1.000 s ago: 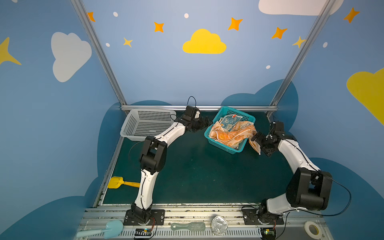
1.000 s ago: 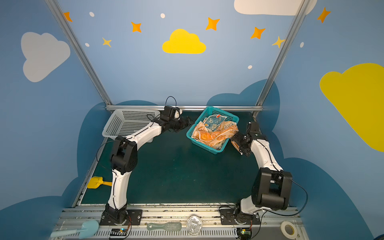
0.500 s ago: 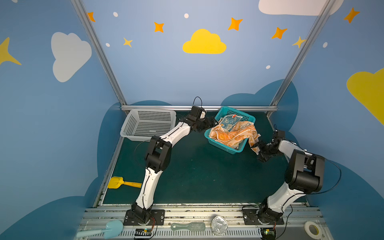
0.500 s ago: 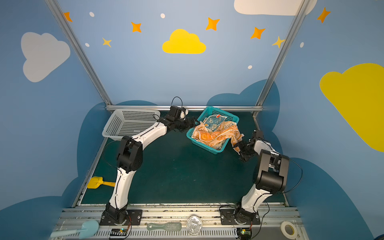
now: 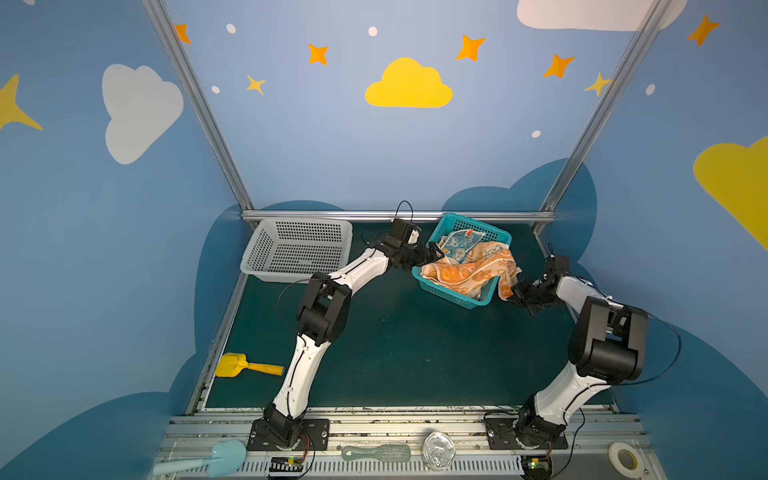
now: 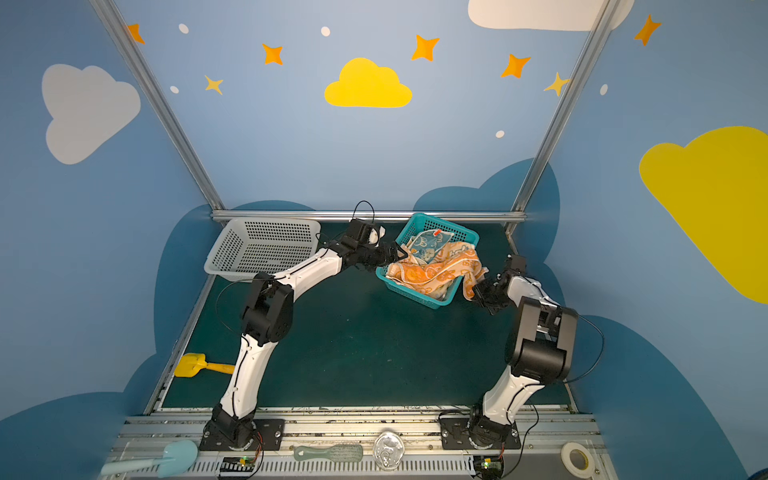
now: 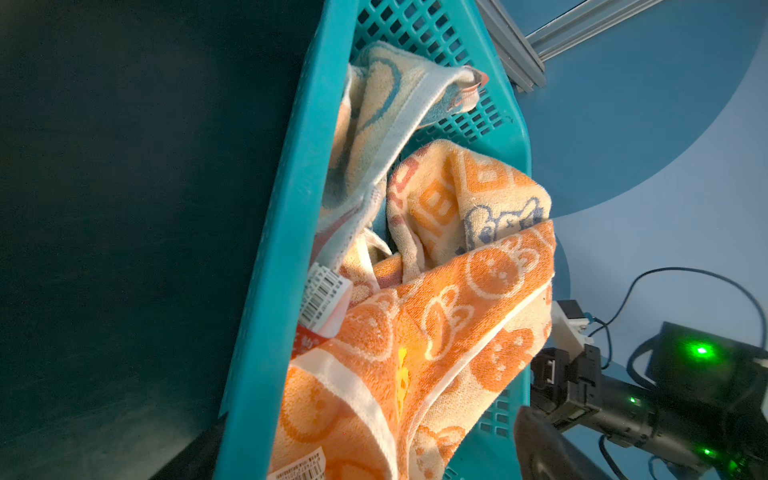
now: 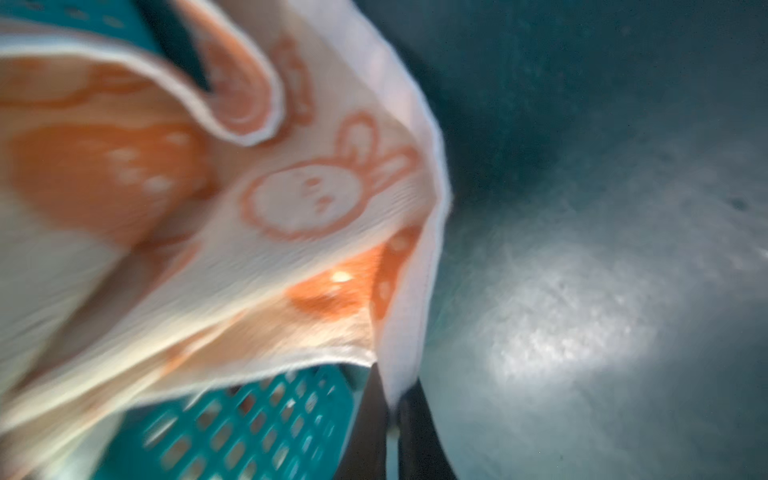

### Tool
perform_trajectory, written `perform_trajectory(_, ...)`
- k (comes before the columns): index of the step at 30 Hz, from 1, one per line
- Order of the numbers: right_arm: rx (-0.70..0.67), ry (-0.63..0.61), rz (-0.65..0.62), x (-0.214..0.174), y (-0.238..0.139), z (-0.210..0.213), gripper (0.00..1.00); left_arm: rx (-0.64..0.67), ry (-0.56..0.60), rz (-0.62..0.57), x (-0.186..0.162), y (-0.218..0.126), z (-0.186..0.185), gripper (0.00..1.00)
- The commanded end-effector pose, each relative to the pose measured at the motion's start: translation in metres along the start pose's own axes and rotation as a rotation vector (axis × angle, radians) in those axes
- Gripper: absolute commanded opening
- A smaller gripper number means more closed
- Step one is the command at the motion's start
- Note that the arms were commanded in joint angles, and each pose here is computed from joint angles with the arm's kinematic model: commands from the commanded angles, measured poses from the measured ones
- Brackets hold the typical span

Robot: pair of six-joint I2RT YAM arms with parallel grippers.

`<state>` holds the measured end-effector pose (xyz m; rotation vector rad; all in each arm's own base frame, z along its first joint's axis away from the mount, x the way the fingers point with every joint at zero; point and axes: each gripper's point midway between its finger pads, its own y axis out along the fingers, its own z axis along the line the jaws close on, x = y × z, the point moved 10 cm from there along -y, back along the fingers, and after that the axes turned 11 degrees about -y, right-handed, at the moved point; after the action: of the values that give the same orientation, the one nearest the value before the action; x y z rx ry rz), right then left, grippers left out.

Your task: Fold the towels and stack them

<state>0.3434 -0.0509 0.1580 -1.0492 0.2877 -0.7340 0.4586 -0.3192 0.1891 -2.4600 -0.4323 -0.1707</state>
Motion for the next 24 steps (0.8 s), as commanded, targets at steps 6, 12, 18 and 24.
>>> perform_trajectory(6, -0.041, -0.224, -0.269, -0.006, -0.119, 0.075, 0.0, -0.049, 0.025, 0.053, -0.026, 0.018, -0.021, 1.0)
perform_trajectory(12, 0.051, -0.4, -0.405, -0.01, -0.162, 0.11, 0.0, -0.077, 0.042, 0.094, -0.051, 0.04, -0.042, 1.0)
perform_trajectory(18, 0.121, -0.463, -0.44, -0.015, -0.178, 0.13, 0.0, -0.11, 0.063, 0.114, -0.07, 0.06, -0.064, 1.0)
perform_trajectory(24, 0.165, -0.467, -0.402, -0.018, -0.17, 0.142, 0.0, -0.142, 0.047, 0.132, -0.076, 0.067, -0.076, 1.0)
